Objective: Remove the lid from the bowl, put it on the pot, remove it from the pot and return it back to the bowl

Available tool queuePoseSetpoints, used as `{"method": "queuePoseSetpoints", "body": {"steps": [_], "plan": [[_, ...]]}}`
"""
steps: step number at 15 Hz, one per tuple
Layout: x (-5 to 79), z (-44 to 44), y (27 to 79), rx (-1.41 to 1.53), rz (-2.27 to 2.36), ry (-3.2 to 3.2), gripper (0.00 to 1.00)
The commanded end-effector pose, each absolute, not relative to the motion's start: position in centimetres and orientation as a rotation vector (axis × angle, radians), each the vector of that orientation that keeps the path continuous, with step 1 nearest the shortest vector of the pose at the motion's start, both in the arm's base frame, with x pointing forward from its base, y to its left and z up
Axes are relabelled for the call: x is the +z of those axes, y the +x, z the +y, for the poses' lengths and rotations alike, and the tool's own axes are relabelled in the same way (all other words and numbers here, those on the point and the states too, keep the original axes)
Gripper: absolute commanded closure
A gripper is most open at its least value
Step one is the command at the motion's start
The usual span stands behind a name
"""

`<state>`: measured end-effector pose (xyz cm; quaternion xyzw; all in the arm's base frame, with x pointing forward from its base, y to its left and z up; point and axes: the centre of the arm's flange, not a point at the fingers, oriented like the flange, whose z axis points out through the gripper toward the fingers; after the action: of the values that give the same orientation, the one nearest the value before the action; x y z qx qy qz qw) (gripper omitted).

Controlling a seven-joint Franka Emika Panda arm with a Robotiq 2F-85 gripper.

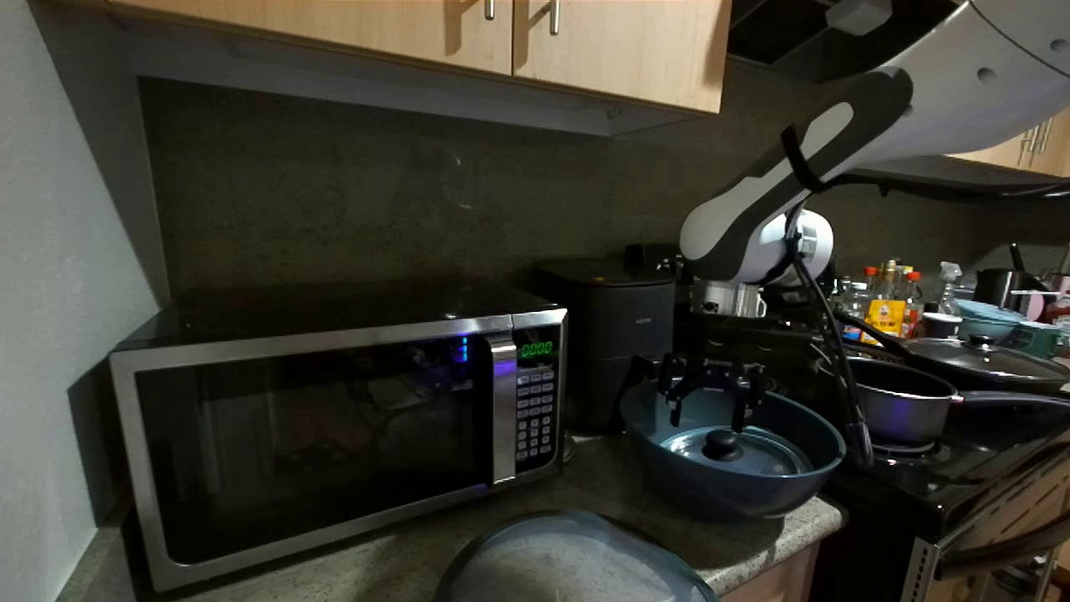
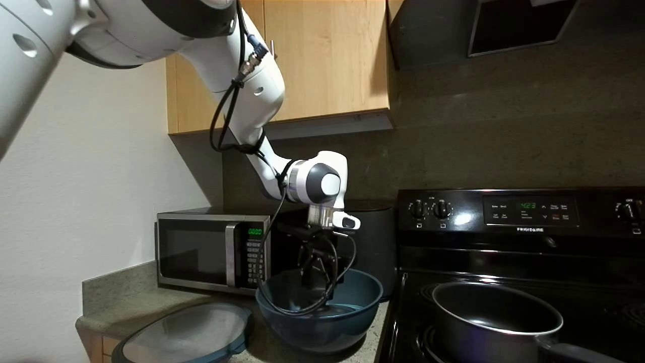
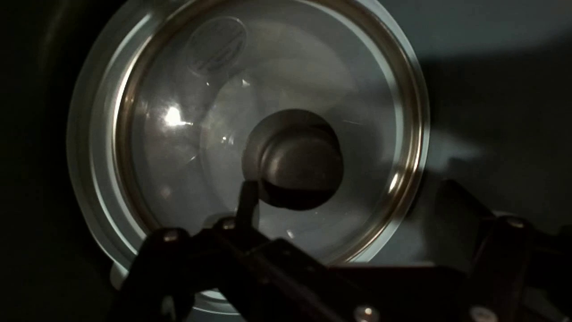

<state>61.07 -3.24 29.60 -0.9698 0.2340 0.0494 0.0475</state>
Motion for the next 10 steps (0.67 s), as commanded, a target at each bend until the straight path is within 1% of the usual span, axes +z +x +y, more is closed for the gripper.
{"method": "queuePoseSetpoints", "body": {"steps": [1, 9, 10], "plan": [[29.7, -3.7, 60.5, 0.216, 0.725, -2.939, 0.0], [28.7, -4.4, 60.4, 0.275, 0.765, -2.935, 0.0], [28.6, -4.5, 60.4, 0.277, 0.764, -2.932, 0.25]]}}
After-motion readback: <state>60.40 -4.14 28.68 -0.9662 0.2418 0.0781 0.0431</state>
